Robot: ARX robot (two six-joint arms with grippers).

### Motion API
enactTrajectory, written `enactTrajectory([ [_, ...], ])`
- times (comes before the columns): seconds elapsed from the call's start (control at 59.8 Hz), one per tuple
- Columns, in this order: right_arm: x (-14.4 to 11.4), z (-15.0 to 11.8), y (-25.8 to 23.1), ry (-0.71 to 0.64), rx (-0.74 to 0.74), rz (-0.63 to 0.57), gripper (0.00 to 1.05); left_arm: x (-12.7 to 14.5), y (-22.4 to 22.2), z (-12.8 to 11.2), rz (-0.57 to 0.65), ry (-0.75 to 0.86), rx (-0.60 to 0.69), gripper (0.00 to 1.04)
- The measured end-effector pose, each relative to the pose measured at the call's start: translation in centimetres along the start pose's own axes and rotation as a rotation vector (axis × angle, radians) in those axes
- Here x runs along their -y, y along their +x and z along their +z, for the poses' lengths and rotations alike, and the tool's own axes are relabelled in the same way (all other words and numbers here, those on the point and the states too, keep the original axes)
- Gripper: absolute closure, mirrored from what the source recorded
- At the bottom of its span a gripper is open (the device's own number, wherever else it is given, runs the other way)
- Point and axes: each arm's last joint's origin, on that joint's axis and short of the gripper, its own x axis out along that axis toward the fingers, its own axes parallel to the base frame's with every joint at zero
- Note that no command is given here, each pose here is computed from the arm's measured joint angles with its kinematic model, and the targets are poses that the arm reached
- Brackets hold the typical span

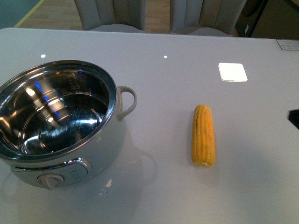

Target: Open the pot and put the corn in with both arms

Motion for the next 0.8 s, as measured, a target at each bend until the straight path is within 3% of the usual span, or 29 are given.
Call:
enactTrajectory([
  [0.117,-1.6,0.9,3.2,-0.064,-0.023,0.041,0.09,0.0,0.0,0.0,0.000,0.002,0.000,0.05],
  [0.251,-2.8,0.9,7.4,-0.132,-0.025,0.027,0.09,0.0,0.0,0.0,0.000,0.002,0.000,0.07],
  [0.452,-3.4,-1.2,13.7,-0.184,-0.129,-0.018,0.09,0.0,0.0,0.0,0.000,0.002,0.000,0.07],
  [0.803,-3.5,-3.1,18.8,-0.192,-0.231,-0.023,0.09,0.0,0.0,0.0,0.000,0.002,0.000,0.07],
])
